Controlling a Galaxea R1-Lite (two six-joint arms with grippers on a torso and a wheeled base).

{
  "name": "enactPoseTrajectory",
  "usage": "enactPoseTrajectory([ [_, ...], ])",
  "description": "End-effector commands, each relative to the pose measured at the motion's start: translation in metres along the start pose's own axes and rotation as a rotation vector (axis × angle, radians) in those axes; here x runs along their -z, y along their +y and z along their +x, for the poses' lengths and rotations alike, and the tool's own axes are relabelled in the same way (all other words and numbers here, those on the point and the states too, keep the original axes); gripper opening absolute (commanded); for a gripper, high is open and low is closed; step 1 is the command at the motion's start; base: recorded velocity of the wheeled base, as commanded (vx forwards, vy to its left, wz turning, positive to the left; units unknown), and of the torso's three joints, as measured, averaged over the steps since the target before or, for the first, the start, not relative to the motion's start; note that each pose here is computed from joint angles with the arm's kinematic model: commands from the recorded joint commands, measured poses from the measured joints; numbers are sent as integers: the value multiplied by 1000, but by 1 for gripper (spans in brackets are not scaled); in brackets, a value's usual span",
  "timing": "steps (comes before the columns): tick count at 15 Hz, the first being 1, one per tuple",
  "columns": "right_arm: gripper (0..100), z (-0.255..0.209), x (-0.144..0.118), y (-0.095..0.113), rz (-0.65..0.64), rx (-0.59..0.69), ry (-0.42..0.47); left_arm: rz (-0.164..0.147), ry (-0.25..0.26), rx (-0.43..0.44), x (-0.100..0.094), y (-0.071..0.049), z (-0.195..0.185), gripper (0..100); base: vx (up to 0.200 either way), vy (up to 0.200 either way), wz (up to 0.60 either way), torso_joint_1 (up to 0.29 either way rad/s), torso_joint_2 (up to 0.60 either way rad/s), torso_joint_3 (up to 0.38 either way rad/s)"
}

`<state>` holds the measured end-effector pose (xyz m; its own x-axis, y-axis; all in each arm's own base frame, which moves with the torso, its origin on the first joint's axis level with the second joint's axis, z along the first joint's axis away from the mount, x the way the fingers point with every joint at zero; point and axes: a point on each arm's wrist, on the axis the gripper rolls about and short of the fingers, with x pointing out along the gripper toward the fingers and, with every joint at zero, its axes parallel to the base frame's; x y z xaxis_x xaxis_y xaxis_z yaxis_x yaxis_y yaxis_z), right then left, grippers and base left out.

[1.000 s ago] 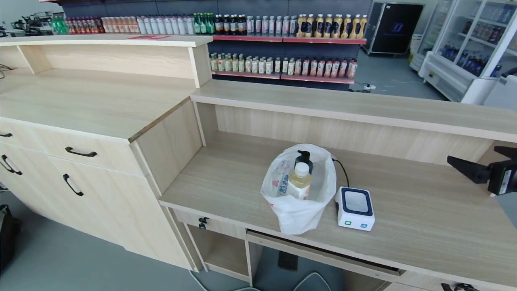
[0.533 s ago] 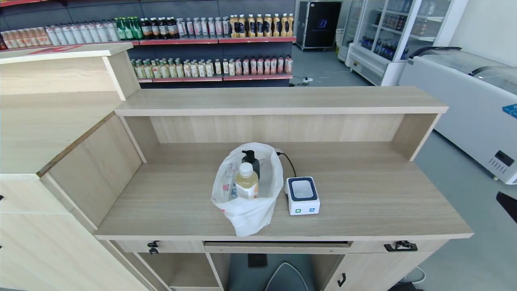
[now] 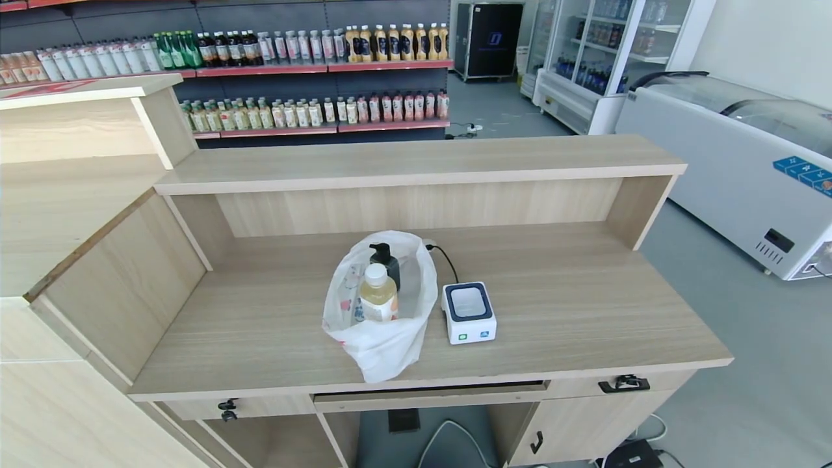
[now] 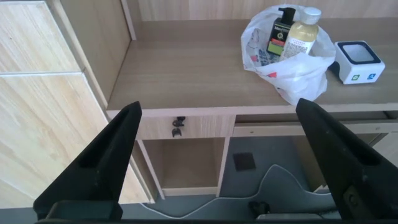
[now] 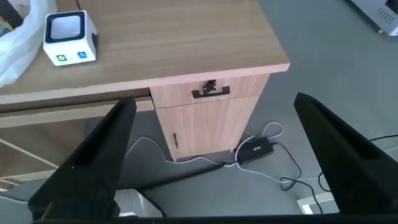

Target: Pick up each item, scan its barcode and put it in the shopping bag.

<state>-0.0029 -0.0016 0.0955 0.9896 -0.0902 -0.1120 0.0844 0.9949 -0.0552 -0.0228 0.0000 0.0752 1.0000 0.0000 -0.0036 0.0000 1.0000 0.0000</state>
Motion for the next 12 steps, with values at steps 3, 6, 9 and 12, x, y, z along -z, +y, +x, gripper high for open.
enactPoseTrajectory([
  [3, 100, -18, 22, 1, 26, -77, -112, 0, -1, 0, 0, 0, 0, 100, 0, 0, 0, 0, 0, 0],
  [6, 100, -18, 23, 1, 65, -73, -109, 0, -1, 0, 0, 0, 0, 100, 0, 0, 0, 0, 0, 0],
  [9, 100, -18, 23, 1, 66, -73, -109, 0, -1, 0, 0, 0, 0, 100, 0, 0, 0, 0, 0, 0],
  [12, 100, -18, 23, 1, 62, -73, -109, 2, -1, 0, 0, 0, 0, 100, 0, 0, 0, 0, 0, 0],
])
